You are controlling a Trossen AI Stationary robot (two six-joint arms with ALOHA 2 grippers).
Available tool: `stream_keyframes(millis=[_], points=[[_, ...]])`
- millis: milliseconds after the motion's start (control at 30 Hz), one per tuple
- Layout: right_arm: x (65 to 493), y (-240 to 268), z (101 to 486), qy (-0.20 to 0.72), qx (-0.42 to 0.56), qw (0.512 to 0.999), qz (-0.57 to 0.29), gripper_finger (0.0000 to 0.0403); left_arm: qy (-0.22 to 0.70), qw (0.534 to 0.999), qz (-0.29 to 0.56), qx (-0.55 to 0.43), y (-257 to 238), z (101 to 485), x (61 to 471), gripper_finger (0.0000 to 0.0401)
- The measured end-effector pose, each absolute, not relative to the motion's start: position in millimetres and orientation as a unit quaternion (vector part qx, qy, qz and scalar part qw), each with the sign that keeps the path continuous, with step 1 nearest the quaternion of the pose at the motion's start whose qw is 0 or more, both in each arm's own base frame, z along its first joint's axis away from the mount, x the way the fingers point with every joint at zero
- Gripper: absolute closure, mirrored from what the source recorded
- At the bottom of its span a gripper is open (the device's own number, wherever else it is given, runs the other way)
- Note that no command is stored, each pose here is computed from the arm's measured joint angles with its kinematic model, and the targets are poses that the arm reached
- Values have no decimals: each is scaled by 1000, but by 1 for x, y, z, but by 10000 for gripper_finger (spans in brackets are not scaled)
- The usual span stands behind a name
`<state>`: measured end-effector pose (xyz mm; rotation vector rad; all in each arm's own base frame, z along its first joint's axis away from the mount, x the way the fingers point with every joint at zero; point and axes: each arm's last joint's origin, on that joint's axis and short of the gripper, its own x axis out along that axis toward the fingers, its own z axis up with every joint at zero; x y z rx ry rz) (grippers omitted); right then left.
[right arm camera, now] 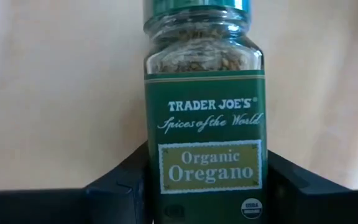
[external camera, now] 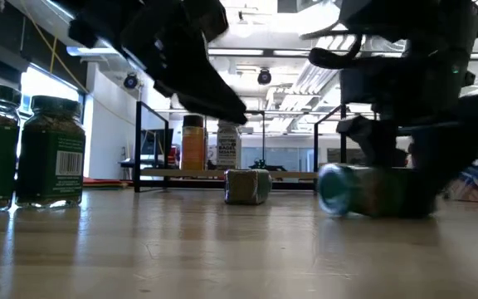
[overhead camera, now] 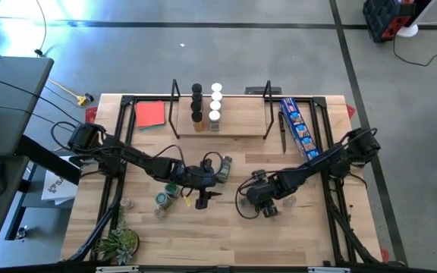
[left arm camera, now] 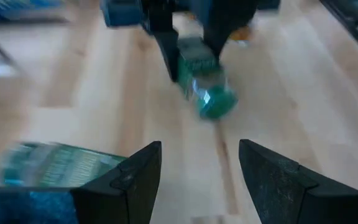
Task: Shelf spices
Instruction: Put the green seasoning bottle on the shelf
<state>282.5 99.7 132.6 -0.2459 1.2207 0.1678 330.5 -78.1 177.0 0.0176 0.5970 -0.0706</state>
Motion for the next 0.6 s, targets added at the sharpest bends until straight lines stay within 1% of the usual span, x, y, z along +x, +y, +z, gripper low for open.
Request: stream_keyframes(millis=[67,167,233,300,333,400,467,533,600], points=[[283,95,138,550,-133,825,13,219,276,960,7,33,-81,185,327,192],[281,85,144,483,-172,849,-128,219,247,963,96,54,-82,196,323,192],[278,80,150,409,-168,870,-216,219,226,960,152,58,-80,202,320,192],[277,77,157,320,-139,895,-279,219,206,957,199,53,-77,207,318,192],[277,76,157,284,-126,902,-299,219,194,957,213,45,-75,210,319,192],[276,75,156,237,-116,913,-312,219,176,959,221,22,-71,213,321,192],[278,75,160,197,-102,924,-310,219,158,968,197,0,-65,216,325,190],[281,74,164,174,-100,927,-316,219,143,975,169,-18,-60,220,329,183],[282,72,166,167,-112,921,-334,219,129,977,166,-36,-53,223,332,174]])
